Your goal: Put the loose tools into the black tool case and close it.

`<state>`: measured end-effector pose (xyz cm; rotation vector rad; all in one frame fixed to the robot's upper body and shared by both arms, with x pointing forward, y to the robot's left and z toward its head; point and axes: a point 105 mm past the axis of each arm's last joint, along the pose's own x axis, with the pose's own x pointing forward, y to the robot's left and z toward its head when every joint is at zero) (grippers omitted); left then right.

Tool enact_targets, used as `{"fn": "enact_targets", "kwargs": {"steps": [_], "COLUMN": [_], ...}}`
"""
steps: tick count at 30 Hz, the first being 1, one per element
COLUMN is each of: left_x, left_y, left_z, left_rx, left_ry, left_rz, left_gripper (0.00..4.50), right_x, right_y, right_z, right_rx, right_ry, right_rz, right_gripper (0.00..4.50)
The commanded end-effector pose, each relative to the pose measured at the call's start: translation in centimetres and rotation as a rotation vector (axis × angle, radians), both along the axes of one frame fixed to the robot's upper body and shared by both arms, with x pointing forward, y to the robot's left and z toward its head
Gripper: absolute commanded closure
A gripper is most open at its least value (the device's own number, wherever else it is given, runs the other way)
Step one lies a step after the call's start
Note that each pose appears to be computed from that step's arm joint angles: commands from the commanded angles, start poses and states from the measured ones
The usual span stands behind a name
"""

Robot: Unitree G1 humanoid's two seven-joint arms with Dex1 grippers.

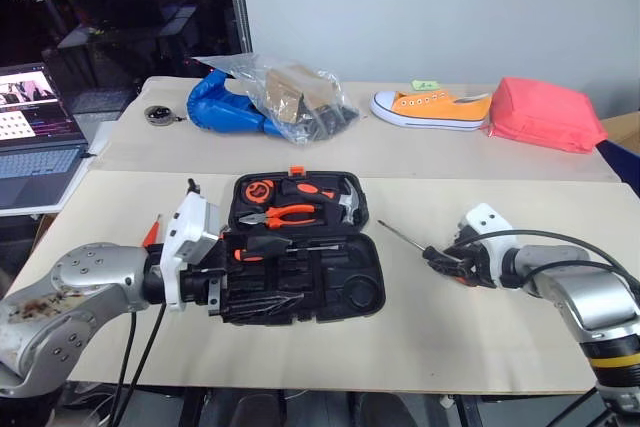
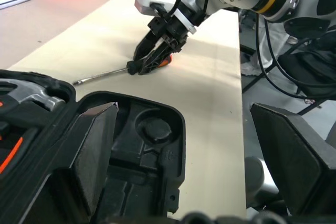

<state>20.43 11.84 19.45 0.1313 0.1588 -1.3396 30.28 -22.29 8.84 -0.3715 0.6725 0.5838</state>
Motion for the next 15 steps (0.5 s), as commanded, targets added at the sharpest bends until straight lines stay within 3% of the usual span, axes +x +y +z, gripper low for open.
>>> {"fn": "enact_targets", "kwargs": {"steps": [1,6,9,12,15], "left_x": [-0.5,1.0,0.1,-2.2,-3.8], "left_y": [0.0,1.7,3.6,6.0,7.8], "left_z": [0.7,0.5,0.7,0.3,0.3], "left_rx": [0.004,0.004,-0.095,-0.091,-0.088], "left_ry": [-0.041,-0.156,-0.111,-0.041,-0.009], "left_rz": [0.001,0.162,0.201,0.222,0.245], "left_gripper": [0.17,0.17,0.17,0.17,0.17], "right_x": [-0.2,-1.0,-2.0,-2.6,-2.2], "right_y": [-0.5,2.9,7.7,12.5,15.1], "right_z": [1.4,5.5,7.4,7.0,6.1], "right_rx": [-0.041,0.029,0.075,0.068,0.028], "right_ry": [-0.029,-0.118,-0.162,-0.148,-0.130], "right_rz": [0.024,0.218,0.460,0.672,0.764], "right_gripper": [3.60,3.60,3.60,3.60,3.60]}}
